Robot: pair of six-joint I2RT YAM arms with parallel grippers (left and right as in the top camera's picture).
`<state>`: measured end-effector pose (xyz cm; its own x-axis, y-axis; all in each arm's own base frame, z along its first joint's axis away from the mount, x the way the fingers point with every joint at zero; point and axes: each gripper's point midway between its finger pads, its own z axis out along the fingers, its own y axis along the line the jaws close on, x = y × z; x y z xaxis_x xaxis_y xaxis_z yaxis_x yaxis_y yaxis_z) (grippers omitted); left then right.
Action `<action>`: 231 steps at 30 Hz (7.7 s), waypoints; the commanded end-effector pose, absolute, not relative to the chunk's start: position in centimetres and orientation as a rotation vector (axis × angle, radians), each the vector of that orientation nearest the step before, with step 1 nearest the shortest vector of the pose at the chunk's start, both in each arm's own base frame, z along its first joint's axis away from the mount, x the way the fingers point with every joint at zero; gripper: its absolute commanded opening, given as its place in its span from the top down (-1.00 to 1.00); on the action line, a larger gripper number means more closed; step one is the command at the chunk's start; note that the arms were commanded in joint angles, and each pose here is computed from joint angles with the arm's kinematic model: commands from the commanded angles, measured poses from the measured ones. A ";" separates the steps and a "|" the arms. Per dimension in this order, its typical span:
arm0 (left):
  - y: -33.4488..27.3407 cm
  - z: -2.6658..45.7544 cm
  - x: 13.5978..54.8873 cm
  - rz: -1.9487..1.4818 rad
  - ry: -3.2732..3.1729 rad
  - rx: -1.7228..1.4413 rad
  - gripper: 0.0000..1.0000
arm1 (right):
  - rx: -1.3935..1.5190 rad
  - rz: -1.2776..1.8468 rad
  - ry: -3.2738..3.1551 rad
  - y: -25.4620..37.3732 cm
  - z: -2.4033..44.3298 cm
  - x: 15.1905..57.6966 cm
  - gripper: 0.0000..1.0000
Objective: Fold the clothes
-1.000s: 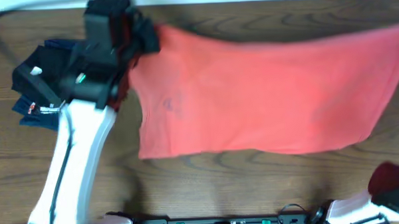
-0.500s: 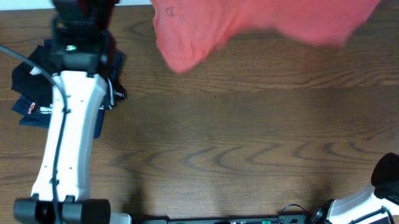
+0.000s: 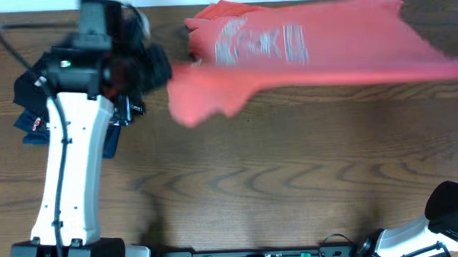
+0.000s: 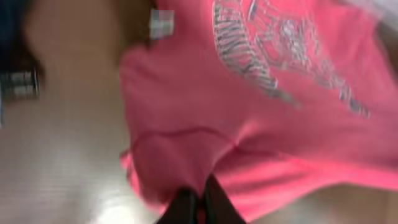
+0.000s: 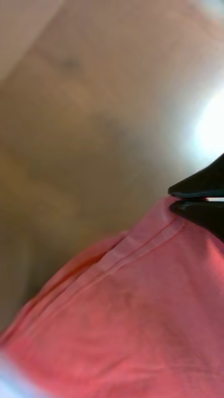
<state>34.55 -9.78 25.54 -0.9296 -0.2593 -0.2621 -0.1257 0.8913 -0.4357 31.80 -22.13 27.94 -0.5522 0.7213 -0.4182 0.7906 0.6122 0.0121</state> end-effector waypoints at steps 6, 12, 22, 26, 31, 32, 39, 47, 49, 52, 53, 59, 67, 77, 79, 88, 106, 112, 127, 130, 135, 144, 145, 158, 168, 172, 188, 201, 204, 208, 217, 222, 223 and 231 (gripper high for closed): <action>-11.0 15.4 24.6 -0.497 3.229 -0.238 0.88 | 1.374 -0.409 2.873 -20.9 16.6 24.3 0.98; -10.1 9.6 17.9 -0.394 3.487 -0.273 0.88 | 1.525 -0.389 3.007 -19.1 10.7 20.1 0.98; -8.6 9.3 15.6 -0.320 3.446 -0.257 0.88 | 1.688 -0.316 2.975 -18.8 8.7 18.2 0.98; -9.4 9.9 18.6 -0.394 3.257 -0.237 0.88 | 1.664 -0.199 2.925 -18.5 8.2 20.0 0.98; -10.3 10.1 22.5 -0.454 3.089 -0.216 0.88 | 1.495 -0.032 2.860 -18.3 7.5 24.2 0.97; -10.5 10.1 23.3 -0.464 3.061 -0.241 0.88 | 1.476 -0.039 2.841 -18.5 7.5 24.8 0.98; -11.7 11.2 28.5 -0.555 2.843 -0.330 0.88 | 1.388 -0.056 2.724 -20.0 7.5 28.1 0.98; -12.5 11.3 31.9 -0.595 2.733 -0.345 0.88 | 1.351 -0.069 2.665 -20.8 7.7 29.6 0.97; -12.6 10.3 32.4 -0.588 2.745 -0.350 0.88 | 1.346 -0.071 2.653 -21.0 7.7 29.8 0.98; -12.5 8.7 33.3 -0.558 2.760 -0.361 0.88 | 1.339 -0.073 2.640 -21.1 7.6 30.1 0.97; -12.4 8.1 33.6 -0.538 2.763 -0.366 0.88 | 1.335 -0.073 2.638 -21.1 7.5 30.2 0.98; -12.4 7.5 35.7 -0.526 2.704 -0.360 0.88 | 1.295 -0.073 2.640 -20.5 7.0 30.9 0.98; -10.7 7.6 37.0 -0.401 2.644 -0.424 0.88 | 1.267 -0.079 2.641 -19.9 5.3 31.1 0.97; -10.6 7.9 37.6 -0.408 2.611 -0.487 0.86 | 1.261 -0.121 2.583 -20.7 4.3 31.6 0.97; -10.6 7.8 37.5 -0.407 2.614 -0.488 0.86 | 1.282 -0.117 2.556 -20.9 4.4 31.8 0.97; -10.5 7.7 37.3 -0.403 2.625 -0.490 0.85 | 1.195 0.066 2.456 -20.2 5.4 35.4 0.57; -15.0 6.7 32.5 -0.547 2.823 -0.176 -0.02 | 1.306 0.056 2.673 -16.6 -0.3 28.6 0.86; -18.6 6.3 30.1 -0.529 2.841 0.194 -0.26 | 1.304 0.054 2.668 -16.3 -1.5 28.1 0.85; -24.1 1.5 26.9 -0.476 2.846 0.673 -0.13 | 1.304 0.055 2.668 -16.3 -1.5 28.0 0.83; -23.3 0.4 27.1 -0.372 2.861 0.672 -0.07 | 1.304 0.055 2.669 -16.3 -1.5 28.0 0.84; -22.8 0.5 28.0 -0.308 2.840 0.656 0.63 | 1.303 0.055 2.668 -16.3 -1.5 28.1 0.84; -22.7 4.3 31.9 -0.204 2.685 0.586 0.88 | 1.302 0.054 2.665 -16.4 -1.5 28.1 0.83; -22.6 4.6 32.5 -0.177 2.661 0.573 0.88 | 1.302 0.054 2.665 -16.4 -1.5 28.1 0.83; -20.4 7.0 38.1 -0.079 2.492 0.346 0.88 | 1.298 0.051 2.658 -16.5 -1.4 28.3 0.83; -19.8 7.2 39.0 -0.130 2.490 0.271 0.22 | 1.297 0.051 2.656 -16.5 -1.4 28.3 0.83; -20.4 7.2 38.7 -0.176 2.499 0.288 -0.15 | 1.297 0.051 2.656 -16.5 -1.4 28.3 0.82; -8.9 5.6 36.3 -0.046 2.717 -0.218 -0.15 | 1.303 -0.064 2.694 -17.3 -1.5 27.0 0.97; -6.0 -0.6 32.5 0.074 2.913 -0.300 -0.16 | 1.309 -0.075 2.704 -17.3 -1.6 26.7 0.97; -5.2 -1.4 31.8 0.099 2.949 -0.331 0.03 | 1.326 -0.141 2.731 -17.6 -1.6 25.7 0.97; -3.8 -1.9 30.2 0.141 3.015 -0.380 0.51 | 1.353 -0.219 2.739 -18.1 -1.6 24.8 0.97; -1.8 -1.3 22.9 0.324 3.256 -0.608 0.88 | 1.514 -0.397 2.755 -19.2 -1.3 21.1 0.98; -1.6 -0.4 20.2 0.381 3.362 -0.625 0.88 | 1.725 -0.462 2.747 -19.0 -0.9 17.7 0.98; -1.5 -0.2 19.7 0.397 3.381 -0.627 0.88 | 1.742 -0.464 2.745 -19.1 -0.9 17.4 0.98; -1.4 1.8 18.2 0.405 3.415 -0.634 0.88 | 1.787 -0.419 2.672 -19.6 0.5 17.2 0.98</action>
<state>18.17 -2.36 0.97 -0.8673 -0.3659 0.3375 -0.2888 0.9221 0.2575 17.83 -18.79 -0.30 -0.4236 0.9058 -0.0087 0.8785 0.4085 -0.2476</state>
